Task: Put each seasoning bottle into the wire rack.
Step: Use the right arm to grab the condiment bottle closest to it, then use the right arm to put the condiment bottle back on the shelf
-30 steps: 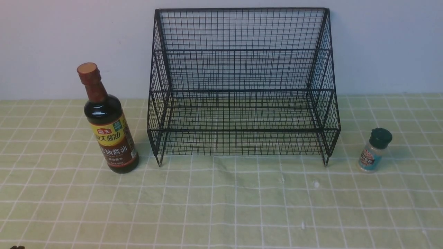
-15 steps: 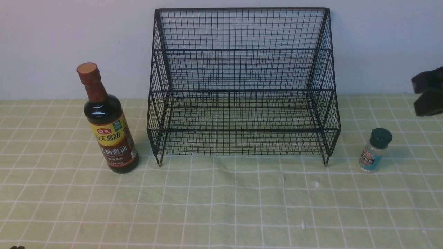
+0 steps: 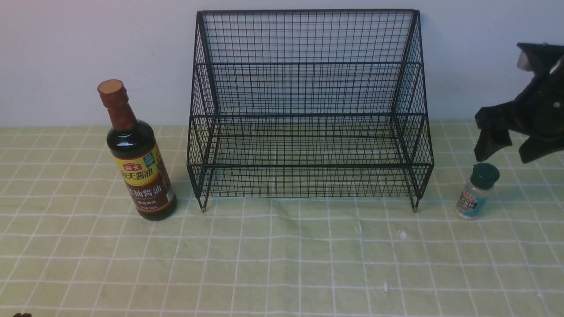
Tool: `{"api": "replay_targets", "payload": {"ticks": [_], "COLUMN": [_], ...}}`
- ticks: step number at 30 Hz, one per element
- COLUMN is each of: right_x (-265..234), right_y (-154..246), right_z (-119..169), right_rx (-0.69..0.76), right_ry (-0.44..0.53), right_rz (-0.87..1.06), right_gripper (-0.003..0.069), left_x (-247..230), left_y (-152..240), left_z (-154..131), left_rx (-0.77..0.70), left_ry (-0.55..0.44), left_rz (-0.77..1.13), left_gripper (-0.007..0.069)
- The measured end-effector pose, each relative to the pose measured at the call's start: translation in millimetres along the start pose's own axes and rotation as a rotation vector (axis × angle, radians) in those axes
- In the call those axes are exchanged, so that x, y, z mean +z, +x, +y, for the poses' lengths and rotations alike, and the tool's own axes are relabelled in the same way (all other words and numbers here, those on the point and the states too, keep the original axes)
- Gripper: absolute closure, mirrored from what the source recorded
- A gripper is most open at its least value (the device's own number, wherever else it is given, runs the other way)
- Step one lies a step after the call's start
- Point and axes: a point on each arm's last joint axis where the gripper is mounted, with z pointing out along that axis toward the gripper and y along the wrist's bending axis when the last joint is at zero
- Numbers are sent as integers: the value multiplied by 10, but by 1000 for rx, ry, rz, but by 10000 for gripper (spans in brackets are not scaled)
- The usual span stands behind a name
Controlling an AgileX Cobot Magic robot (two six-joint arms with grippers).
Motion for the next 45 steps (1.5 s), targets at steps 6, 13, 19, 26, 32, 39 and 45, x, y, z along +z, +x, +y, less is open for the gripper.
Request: {"api": "replay_targets", "payload": {"ticks": [6, 13, 19, 26, 32, 39, 45], "right_x": [282, 627, 621, -148, -1197, -1512, -987], "right_y": [-64, -71, -63, -206, -38, 162, 129], "right_z": [-29, -73, -77, 7, 226, 717, 1214], "right_rx": [8, 12, -30, -88, -141, -295, -425], "right_ry": [4, 15, 19, 19, -57, -141, -127], "right_rz": [15, 80, 124, -28, -287, -349, -208], "right_gripper": [81, 209, 309, 309, 309, 309, 309], "left_x": [0, 0, 0, 0, 0, 0, 0], "left_y": [0, 0, 0, 0, 0, 0, 0], "left_z": [0, 0, 0, 0, 0, 0, 0], "left_rx": [0, 0, 0, 0, 0, 0, 0], "left_ry": [0, 0, 0, 0, 0, 0, 0], "left_rz": [0, 0, 0, 0, 0, 0, 0], "left_gripper": [631, 631, 631, 631, 631, 631, 631]}}
